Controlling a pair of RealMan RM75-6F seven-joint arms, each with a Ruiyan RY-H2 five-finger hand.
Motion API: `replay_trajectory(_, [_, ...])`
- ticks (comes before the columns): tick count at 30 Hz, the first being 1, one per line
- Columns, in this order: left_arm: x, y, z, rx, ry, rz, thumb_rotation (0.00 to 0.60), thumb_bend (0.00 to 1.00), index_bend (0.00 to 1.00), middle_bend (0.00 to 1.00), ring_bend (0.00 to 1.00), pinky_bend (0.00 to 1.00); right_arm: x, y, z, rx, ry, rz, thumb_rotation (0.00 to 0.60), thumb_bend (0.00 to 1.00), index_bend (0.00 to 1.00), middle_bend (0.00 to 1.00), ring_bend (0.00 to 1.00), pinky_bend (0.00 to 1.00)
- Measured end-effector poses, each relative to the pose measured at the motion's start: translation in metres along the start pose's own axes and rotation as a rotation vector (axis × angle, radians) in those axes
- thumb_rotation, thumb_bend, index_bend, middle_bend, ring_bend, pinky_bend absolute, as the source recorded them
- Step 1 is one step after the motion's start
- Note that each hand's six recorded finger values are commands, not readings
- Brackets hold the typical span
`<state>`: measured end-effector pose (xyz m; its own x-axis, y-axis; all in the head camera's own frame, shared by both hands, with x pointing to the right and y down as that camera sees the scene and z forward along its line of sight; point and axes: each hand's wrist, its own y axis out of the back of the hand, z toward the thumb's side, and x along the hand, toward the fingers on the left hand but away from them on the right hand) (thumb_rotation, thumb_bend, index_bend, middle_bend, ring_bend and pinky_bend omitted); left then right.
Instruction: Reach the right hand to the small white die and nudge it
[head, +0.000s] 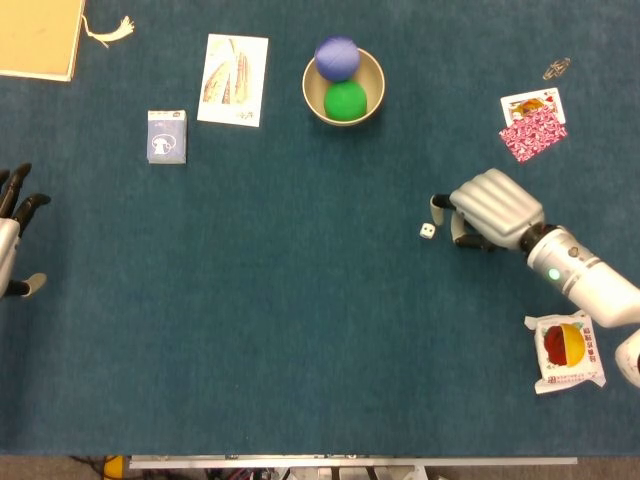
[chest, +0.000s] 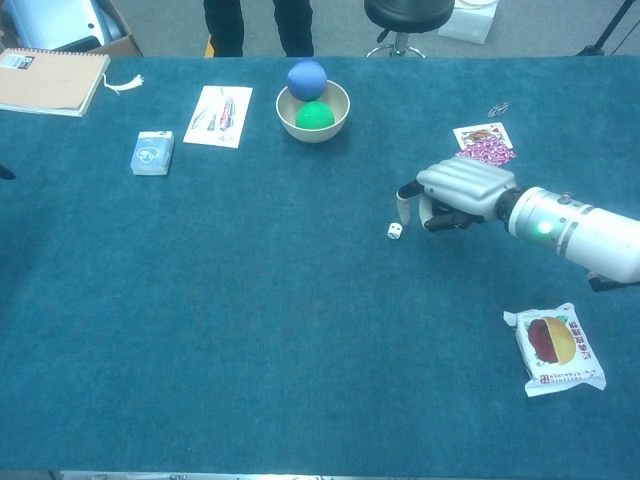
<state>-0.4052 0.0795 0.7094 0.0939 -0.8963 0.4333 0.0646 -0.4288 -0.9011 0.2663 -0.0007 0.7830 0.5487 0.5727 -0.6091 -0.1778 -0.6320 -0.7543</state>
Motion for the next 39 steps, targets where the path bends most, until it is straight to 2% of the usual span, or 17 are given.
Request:
replay_trajectory(28, [-0.002, 0.0, -0.003, -0.004, 0.007, -0.002, 0.6, 0.02, 0.21, 0.0, 0.0, 0.24, 0.001, 0.003, 0.011, -0.039, 0.031, -0.001, 0.35, 1.0, 0.46, 1.0, 1.0, 1.0])
replay_trajectory(39, [-0.003, -0.001, -0.005, -0.005, 0.013, -0.004, 0.6, 0.02, 0.22, 0.0, 0.0, 0.24, -0.001, -0.002, 0.002, -0.014, 0.004, 0.002, 0.35, 1.0, 0.46, 1.0, 1.0, 1.0])
